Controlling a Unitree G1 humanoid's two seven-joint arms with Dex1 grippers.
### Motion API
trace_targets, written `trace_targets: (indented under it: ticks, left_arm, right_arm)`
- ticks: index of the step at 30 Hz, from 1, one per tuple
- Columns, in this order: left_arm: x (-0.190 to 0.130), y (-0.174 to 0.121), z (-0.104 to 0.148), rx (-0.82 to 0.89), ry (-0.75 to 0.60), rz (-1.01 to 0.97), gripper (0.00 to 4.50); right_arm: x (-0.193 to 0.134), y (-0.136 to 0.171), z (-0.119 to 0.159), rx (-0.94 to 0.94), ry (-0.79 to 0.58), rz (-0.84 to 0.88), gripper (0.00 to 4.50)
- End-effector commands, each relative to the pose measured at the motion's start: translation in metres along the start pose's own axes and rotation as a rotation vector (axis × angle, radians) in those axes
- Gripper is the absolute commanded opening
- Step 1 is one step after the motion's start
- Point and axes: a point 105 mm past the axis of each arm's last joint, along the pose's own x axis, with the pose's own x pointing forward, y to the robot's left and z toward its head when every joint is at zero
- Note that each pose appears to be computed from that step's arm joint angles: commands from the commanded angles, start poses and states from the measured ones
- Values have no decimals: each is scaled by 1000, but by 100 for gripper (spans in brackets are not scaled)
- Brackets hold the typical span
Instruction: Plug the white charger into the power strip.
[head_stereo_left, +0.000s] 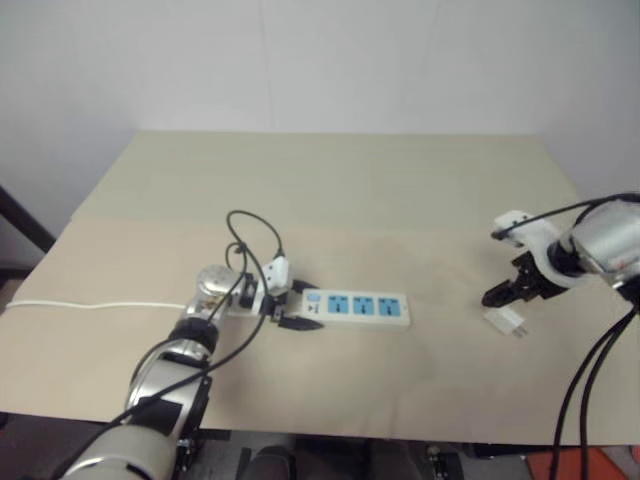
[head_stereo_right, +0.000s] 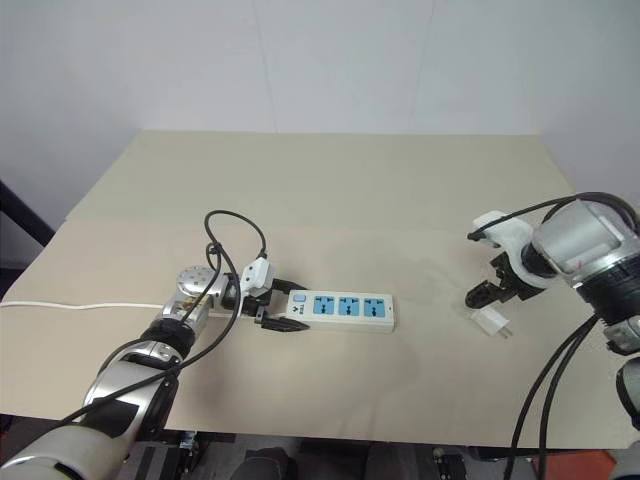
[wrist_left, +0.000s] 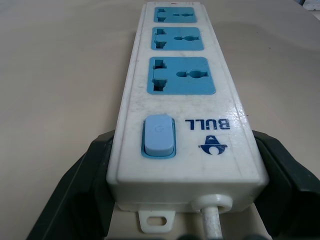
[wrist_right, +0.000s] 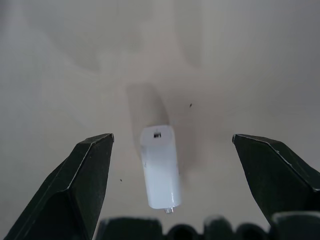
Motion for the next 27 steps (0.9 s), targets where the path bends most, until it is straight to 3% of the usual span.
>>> trace_targets:
  ticks: [1, 17, 21, 27]
  left_arm:
    - [10, -8, -11, -35, 30, -29, 328]
    - [5, -8, -12, -40, 39, -13, 328]
    - [4, -8, -13, -41, 41, -9, 328]
    - [3, -7, -13, -42, 43, -1, 328]
  right_arm:
    - [-2, -1, 2, -29, -5, -4, 450]
    - [22, 6, -5, -40, 25, 31, 450]
    - [26, 6, -5, -50, 17, 25, 360]
    - [32, 10, -6, -59, 14, 30, 149]
